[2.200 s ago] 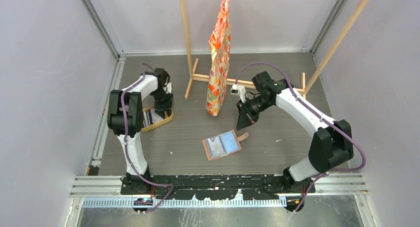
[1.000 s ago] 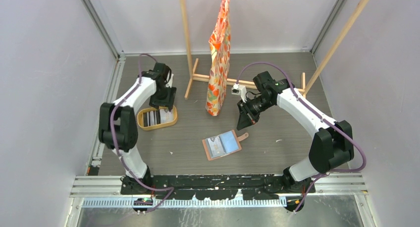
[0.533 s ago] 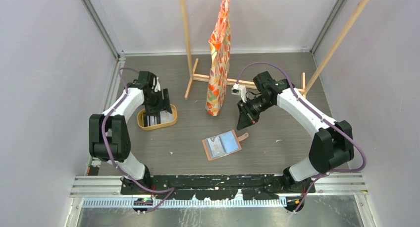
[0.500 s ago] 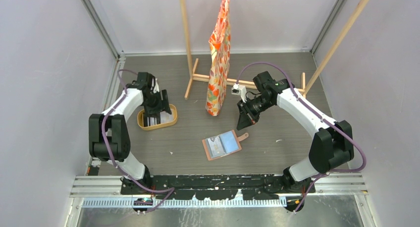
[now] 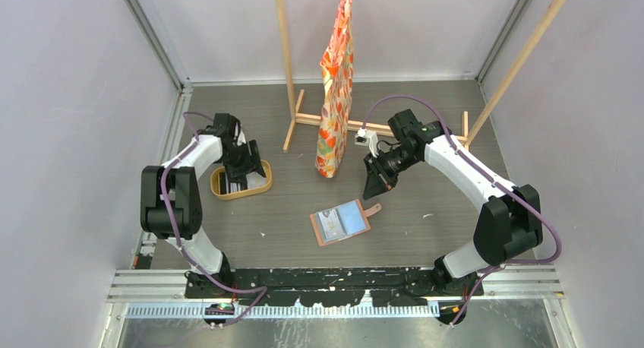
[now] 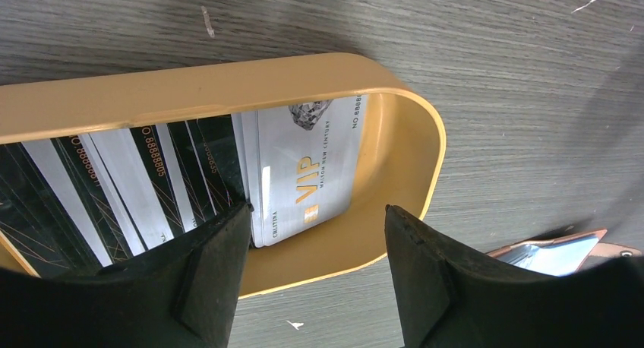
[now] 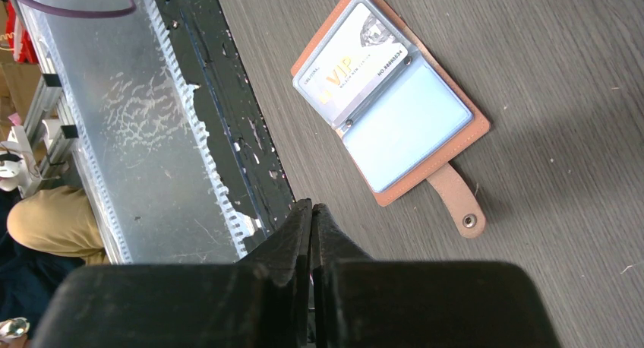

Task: Put the credit cards into the card holder
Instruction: Adjust the storage box at the center of the board, then pick up the credit card from the storage box.

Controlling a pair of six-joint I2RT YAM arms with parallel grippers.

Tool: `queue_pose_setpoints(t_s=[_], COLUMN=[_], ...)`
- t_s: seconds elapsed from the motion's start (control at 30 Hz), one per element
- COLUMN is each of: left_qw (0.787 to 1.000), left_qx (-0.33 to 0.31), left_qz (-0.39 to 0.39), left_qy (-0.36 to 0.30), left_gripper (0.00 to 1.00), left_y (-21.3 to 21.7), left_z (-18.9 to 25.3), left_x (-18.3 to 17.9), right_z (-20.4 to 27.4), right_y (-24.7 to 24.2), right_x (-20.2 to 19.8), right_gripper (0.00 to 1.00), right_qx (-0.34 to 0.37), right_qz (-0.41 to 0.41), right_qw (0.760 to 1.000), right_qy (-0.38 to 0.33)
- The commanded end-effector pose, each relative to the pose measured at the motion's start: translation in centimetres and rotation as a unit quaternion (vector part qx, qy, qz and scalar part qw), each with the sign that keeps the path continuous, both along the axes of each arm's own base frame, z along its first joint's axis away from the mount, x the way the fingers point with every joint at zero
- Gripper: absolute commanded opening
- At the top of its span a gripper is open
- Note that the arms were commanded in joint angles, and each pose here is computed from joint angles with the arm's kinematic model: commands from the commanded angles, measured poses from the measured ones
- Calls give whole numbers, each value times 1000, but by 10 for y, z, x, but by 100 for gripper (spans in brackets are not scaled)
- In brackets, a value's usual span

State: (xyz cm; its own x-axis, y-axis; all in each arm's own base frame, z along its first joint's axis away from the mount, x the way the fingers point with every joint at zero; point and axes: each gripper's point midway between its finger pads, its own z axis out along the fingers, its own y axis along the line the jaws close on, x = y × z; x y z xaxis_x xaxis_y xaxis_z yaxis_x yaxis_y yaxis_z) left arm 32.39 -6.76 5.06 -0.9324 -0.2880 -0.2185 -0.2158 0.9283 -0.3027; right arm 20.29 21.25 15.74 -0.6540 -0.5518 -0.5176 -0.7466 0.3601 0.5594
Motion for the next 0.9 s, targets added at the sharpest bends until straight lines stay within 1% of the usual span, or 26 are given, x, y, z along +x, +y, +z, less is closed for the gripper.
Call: queue_pose_setpoints(t_s=[0.0,0.13,0.27,0.37,0.5,0.63,0.87], left_qw=[1000,1000,1000,999,997,993,987], left_qx=[22,22,-16,-40,-71,-102,-131], left_qz=[6,-2,-18,-21,-23,-25,-21], left_qy=[-1,6,5,-9,-34,-58,-88], left_gripper=[68,68,65,62,60,59,58], left_y=[5,1,-13,-21,-32,-42,-50], left_z=[0,-3,-3,3,16,30,49], left_x=[3,2,4,7,14,21,26], right_z=[4,4,3,2,1,-1,-3], right_y=[2,2,3,3,2,2,3], right_x=[2,2,3,3,3,4,4], right_gripper=[6,6,6,6,6,6,6], right_qx=[11,11,11,10,8,7,5], right_qz=[6,5,6,6,5,5,5], right_qw=[1000,1000,1000,1000,1000,1000,1000], right_qy=[-5,-4,-1,0,2,5,9])
